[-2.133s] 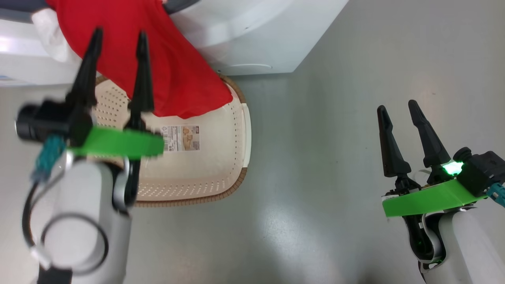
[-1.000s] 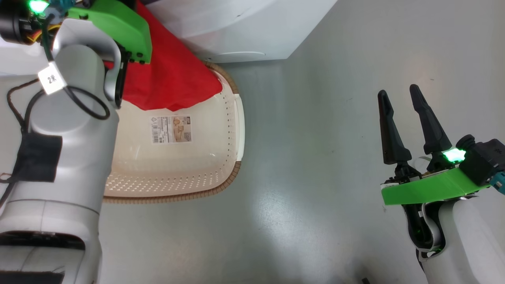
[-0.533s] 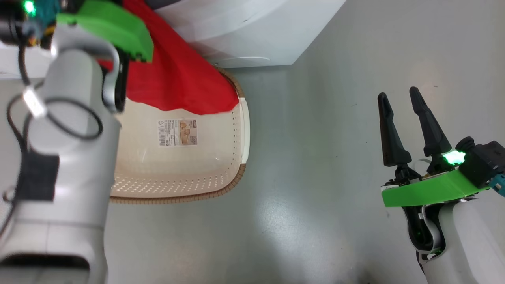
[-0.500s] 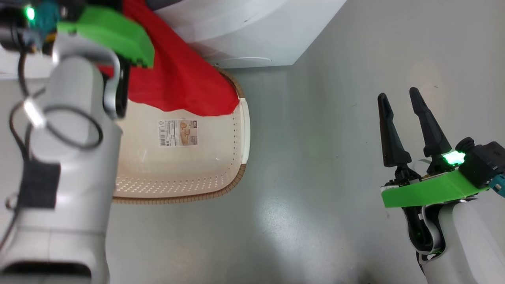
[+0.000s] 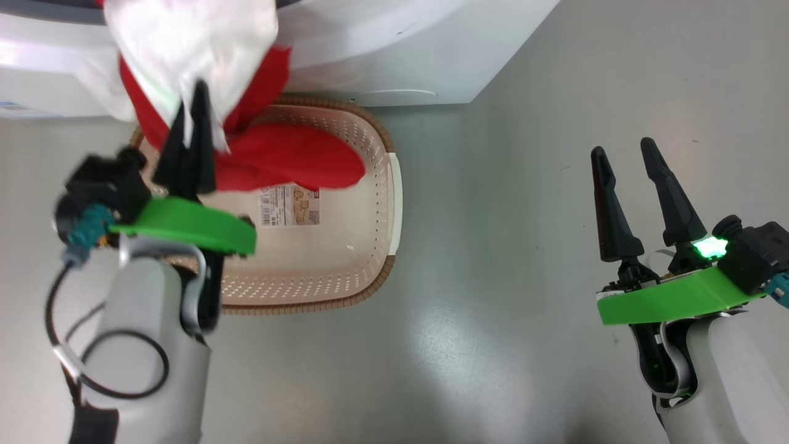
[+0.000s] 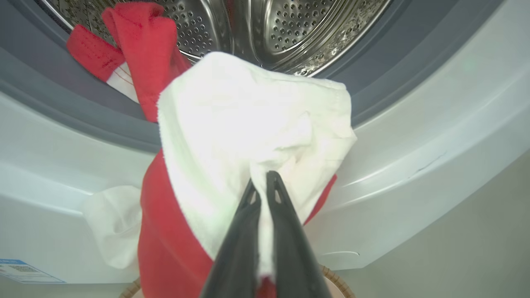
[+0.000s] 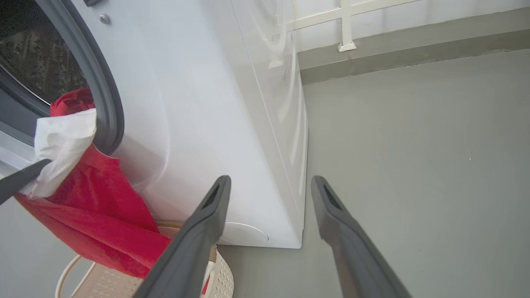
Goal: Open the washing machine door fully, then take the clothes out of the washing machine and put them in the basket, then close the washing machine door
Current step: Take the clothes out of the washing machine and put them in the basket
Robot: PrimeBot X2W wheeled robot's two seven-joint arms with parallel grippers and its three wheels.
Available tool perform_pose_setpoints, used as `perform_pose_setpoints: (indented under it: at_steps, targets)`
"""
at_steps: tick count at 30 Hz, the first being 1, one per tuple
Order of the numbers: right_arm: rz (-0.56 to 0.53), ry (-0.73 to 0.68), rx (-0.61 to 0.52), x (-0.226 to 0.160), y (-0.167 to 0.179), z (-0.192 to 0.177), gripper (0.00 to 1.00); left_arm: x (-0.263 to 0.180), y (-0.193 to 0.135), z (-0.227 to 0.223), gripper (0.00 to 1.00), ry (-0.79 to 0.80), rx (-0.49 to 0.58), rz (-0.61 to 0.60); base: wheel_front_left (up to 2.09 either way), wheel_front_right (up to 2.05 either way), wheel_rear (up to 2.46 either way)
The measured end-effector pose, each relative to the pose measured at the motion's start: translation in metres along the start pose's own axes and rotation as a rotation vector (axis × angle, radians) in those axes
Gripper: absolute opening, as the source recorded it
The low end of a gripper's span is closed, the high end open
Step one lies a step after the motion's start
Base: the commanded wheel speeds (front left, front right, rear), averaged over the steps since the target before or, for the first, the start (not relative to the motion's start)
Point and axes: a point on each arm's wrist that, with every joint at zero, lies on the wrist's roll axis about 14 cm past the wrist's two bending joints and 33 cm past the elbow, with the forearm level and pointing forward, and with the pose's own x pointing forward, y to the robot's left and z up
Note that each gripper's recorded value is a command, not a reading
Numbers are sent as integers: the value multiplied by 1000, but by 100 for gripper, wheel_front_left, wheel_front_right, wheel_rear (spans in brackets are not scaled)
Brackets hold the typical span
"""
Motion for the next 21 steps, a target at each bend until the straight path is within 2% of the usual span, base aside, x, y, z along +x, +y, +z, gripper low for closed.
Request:
perform_pose_setpoints:
  at_steps: [6, 21]
  targets:
    - [-1, 10, -3, 0, -2, -4, 100, -18, -2, -37, 0, 99, -49, 3, 0, 0, 0]
    - [-50, 33, -15, 3, -22, -16, 100, -36, 0, -140, 0, 395, -53, 5, 0, 0, 0]
